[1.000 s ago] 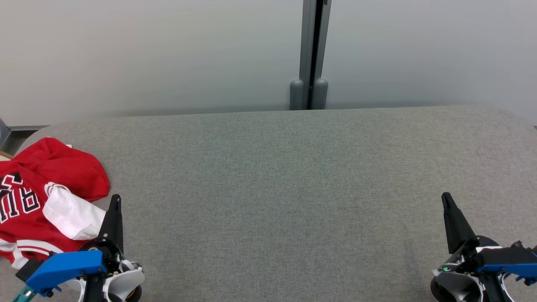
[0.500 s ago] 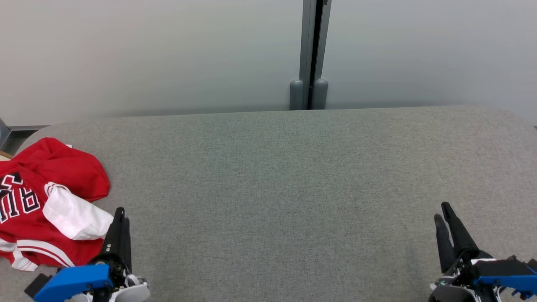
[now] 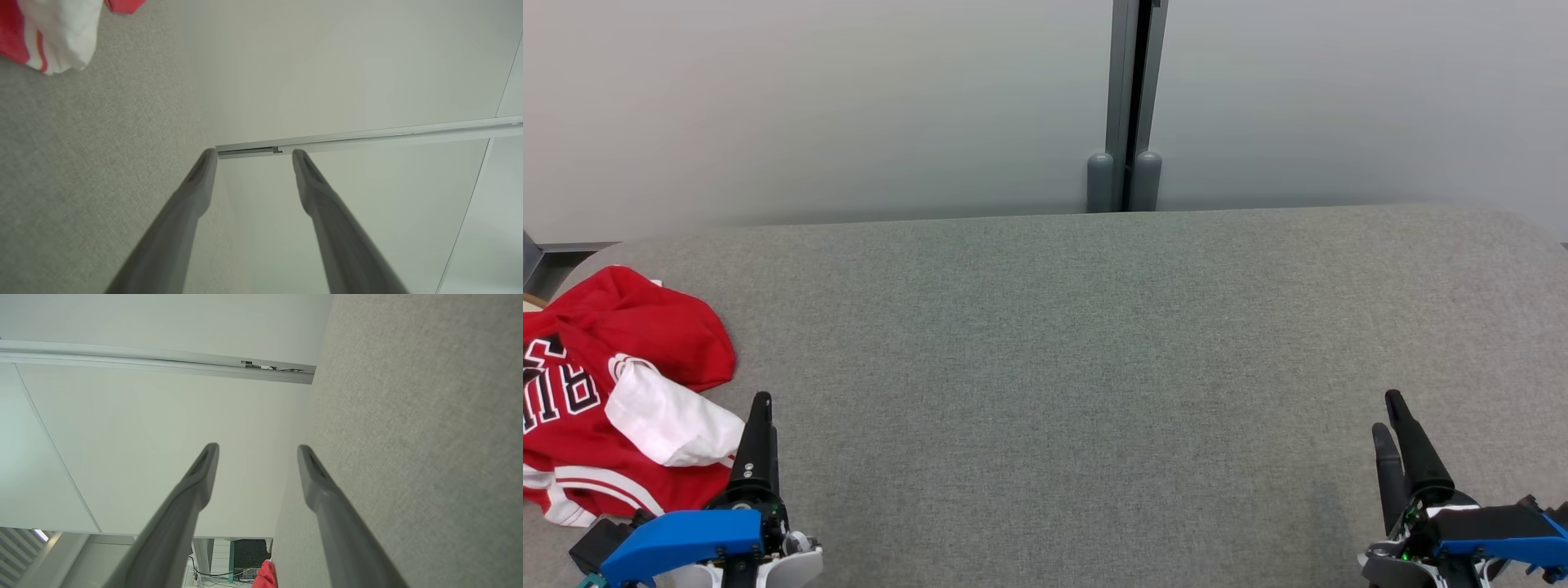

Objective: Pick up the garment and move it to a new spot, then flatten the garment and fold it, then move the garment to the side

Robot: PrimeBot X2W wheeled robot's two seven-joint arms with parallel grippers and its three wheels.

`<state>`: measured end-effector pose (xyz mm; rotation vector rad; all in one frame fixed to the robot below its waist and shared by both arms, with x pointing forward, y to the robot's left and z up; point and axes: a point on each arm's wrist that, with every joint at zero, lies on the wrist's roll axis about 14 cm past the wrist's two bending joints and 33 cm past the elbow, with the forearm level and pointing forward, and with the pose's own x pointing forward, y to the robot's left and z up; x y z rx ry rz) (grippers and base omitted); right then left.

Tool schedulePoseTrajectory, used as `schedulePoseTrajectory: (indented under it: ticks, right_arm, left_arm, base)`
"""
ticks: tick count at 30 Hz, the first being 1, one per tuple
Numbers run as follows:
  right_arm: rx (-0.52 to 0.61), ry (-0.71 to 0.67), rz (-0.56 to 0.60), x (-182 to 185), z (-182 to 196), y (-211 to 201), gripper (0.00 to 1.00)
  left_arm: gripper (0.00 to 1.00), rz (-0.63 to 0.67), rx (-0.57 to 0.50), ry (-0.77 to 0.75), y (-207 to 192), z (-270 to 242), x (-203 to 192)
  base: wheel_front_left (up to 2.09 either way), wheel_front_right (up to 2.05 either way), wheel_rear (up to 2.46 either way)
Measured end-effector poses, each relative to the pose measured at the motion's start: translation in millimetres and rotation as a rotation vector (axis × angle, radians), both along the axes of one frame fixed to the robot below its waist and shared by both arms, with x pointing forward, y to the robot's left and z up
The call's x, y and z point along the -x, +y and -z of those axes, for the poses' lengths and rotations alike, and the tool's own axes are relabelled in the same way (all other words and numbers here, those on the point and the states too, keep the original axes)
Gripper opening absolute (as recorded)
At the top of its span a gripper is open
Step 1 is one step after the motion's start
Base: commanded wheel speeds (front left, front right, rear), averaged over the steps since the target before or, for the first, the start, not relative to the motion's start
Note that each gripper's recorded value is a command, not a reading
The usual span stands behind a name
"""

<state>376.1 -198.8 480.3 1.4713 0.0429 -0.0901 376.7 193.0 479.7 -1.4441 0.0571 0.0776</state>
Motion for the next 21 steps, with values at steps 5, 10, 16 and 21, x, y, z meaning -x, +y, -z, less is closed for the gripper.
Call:
schedulePoseTrajectory:
  ticks: [5,10,16,21]
  right_arm:
    - [0.088,-0.012,-0.003,-1.3,-5.1,0.7,1.00]
    - [0.172,-0.022,-0.005,-2.2,-9.0,1.9,1.00]
    - [0.281,-0.034,-0.013,-3.4,-13.5,4.3,1.00]
    - [0.368,-0.046,-0.021,-4.1,-17.3,7.1,1.00]
  left_arm:
    - [1.00,0.005,-0.099,-0.012,-0.9,-4.9,-2.2]
    - [1.00,0.005,-0.200,-0.016,-0.4,-9.0,-3.9]
    - [1.00,0.011,-0.328,-0.016,-2.8,-13.2,-5.9]
    - [1.00,0.020,-0.429,-0.024,-5.8,-16.5,-6.7]
  base:
    - [0.00,0.00,0.00]
    - [0.00,0.00,0.00]
    - [0.00,0.00,0.00]
    - [0.00,0.00,0.00]
